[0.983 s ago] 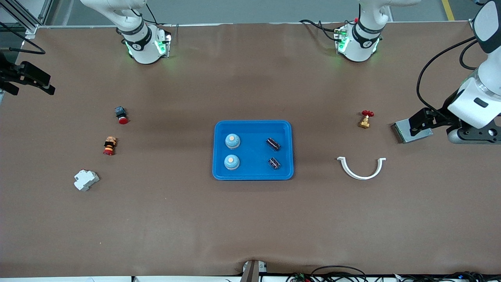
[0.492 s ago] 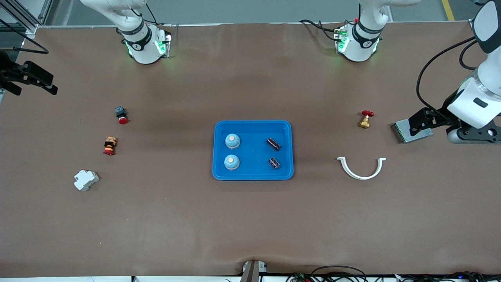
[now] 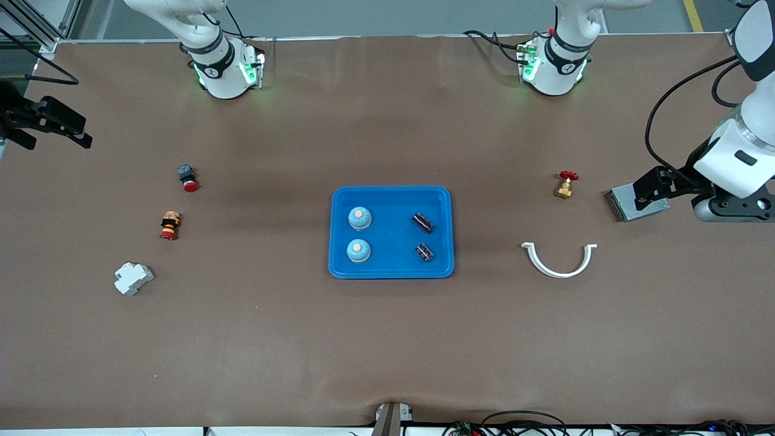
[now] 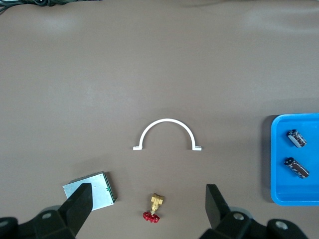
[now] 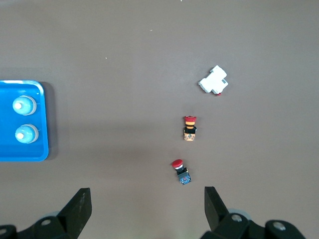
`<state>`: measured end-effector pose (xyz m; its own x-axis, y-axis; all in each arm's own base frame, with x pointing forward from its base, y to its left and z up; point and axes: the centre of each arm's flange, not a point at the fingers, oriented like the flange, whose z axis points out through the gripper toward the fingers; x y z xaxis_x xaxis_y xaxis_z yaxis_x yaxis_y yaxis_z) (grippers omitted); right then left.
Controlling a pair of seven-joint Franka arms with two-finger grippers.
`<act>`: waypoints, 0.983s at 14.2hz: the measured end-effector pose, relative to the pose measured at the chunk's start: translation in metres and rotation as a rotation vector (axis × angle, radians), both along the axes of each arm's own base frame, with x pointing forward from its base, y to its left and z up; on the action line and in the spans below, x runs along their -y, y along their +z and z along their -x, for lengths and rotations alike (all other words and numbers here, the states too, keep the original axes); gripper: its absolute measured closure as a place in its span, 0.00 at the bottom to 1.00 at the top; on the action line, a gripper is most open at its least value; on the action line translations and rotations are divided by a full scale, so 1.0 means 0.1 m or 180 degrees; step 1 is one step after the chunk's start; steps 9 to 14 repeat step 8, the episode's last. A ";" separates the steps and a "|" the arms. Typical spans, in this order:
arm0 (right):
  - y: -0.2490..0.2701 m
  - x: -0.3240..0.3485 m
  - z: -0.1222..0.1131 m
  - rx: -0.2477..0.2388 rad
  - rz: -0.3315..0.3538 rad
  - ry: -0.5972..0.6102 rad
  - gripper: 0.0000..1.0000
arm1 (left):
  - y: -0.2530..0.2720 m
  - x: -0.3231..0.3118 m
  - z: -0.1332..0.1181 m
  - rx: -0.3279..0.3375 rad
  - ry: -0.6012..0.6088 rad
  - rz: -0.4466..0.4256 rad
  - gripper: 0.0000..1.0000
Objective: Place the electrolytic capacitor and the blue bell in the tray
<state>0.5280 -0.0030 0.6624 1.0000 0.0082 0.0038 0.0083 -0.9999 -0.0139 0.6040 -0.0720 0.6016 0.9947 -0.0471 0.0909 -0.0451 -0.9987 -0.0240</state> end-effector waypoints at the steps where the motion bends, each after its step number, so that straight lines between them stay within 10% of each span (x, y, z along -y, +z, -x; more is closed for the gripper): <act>1: 0.00 -0.01 0.00 0.0006 0.0000 0.0004 0.00 | 0.00 0.01 0.00 -0.0003 0.0001 0.0023 0.00; 14: 0.01 -0.04 -0.02 0.0046 0.0003 0.0027 0.00 | 0.00 0.01 0.00 -0.0005 0.0005 0.0043 0.00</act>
